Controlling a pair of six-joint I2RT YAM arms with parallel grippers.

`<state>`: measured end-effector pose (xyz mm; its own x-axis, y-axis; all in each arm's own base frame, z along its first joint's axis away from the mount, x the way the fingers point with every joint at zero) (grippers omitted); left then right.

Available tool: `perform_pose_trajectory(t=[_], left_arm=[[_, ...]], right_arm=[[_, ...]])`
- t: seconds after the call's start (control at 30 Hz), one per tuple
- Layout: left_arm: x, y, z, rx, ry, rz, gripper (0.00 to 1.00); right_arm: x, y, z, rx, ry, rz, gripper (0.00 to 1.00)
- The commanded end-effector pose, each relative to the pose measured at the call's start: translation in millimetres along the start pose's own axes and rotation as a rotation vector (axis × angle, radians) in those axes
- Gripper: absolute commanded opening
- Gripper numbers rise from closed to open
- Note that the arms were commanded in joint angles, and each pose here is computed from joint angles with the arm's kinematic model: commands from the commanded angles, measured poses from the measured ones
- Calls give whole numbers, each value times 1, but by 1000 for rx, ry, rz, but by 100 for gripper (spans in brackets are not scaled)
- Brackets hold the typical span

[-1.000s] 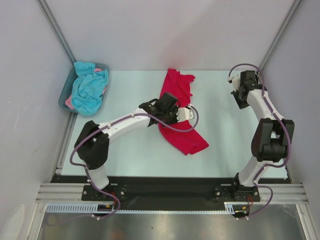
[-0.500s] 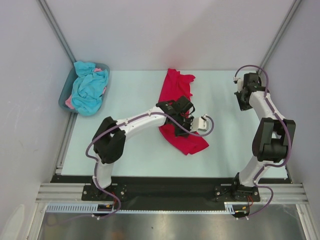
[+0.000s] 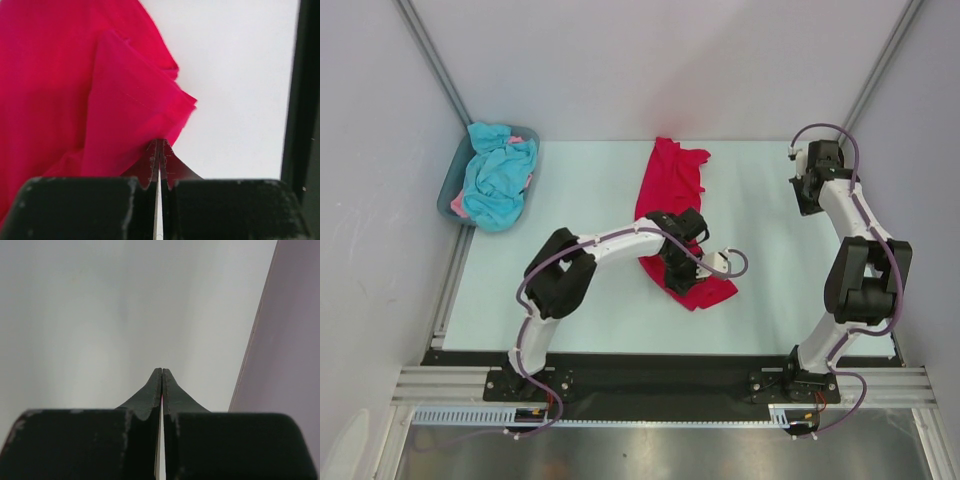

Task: Fold and stack the t-shirts
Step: Fold the tshirt

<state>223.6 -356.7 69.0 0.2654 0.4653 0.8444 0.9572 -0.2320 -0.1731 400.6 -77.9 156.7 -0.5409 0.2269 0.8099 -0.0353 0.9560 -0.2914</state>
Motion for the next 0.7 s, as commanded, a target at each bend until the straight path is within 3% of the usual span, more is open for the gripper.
perform_pose_trajectory(t=[0.0,0.33,0.37,0.67], left_arm=[[-12,9,4,7,3,-25,0],[-40,-5,60,-18,201,34,0],[-31,-19,84,-72,282,61,0],[10,-56,143,-58,431,197,0]], right_arm=[[27,-3,-21,-24,-88,4,0],[42,-1,-26,-30,-120,0,0],[41,1,-24,-30,-114,-6,0],[37,9,-25,-6,-109,-13,0]])
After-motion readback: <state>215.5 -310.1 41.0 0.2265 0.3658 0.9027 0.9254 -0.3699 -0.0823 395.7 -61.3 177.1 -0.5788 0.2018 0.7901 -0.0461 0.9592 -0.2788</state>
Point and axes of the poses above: each gripper's point midway between its finger pads, its own x axis back along the fingers, its own y axis along the line the jaws close on, z = x × y, the point moved 3 cm from there along x, back along the fingers, and after that the axes turned 4 degrees about -x, right-handed, at the moved point
